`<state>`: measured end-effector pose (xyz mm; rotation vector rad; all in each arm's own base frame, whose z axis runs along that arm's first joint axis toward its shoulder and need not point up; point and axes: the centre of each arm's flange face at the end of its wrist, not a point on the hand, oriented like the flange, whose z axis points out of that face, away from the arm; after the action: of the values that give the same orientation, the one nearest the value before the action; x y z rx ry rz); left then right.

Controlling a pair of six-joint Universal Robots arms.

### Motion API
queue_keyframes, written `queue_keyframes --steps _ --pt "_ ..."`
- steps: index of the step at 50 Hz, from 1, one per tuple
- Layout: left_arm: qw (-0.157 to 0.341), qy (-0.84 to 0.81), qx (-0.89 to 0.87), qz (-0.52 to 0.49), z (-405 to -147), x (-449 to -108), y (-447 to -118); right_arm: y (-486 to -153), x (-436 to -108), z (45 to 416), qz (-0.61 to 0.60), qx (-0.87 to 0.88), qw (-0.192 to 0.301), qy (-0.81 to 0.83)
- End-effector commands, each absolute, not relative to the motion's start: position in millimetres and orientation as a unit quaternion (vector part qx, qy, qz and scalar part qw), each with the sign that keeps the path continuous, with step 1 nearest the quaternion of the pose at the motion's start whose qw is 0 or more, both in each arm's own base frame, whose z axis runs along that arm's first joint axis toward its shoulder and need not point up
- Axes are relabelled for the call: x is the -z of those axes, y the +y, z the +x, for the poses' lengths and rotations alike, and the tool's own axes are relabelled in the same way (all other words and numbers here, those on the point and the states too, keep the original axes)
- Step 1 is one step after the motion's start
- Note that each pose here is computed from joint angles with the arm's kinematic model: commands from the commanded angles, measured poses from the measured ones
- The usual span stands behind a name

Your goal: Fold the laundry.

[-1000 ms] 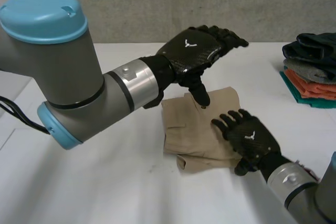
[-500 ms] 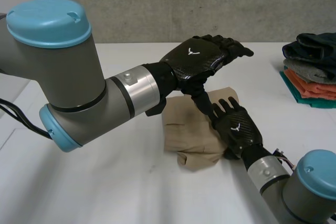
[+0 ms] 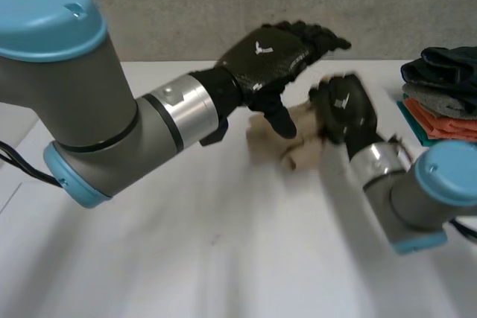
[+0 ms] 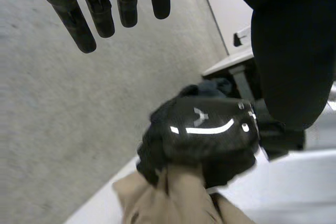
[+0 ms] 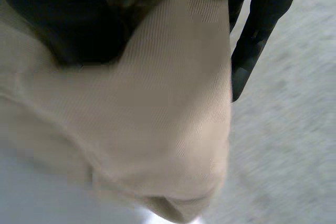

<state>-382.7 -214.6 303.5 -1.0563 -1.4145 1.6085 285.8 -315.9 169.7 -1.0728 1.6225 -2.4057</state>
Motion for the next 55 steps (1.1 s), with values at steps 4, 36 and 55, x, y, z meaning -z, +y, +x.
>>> queue_keyframes --steps 4,36,55 --pt "0.354 -0.529 -0.664 -0.391 -376.3 -327.4 -216.4 -394.4 -291.7 234.0 -0.221 0.867 0.015 0.446" --pt "0.364 -0.535 -0.648 -0.402 -386.4 -305.8 -208.4 -542.9 -144.1 -46.2 -0.17 0.832 0.088 0.521" --pt "0.365 -0.536 -0.644 -0.406 -387.7 -302.9 -203.5 -517.0 -184.3 -37.2 -0.142 0.826 0.09 0.539"
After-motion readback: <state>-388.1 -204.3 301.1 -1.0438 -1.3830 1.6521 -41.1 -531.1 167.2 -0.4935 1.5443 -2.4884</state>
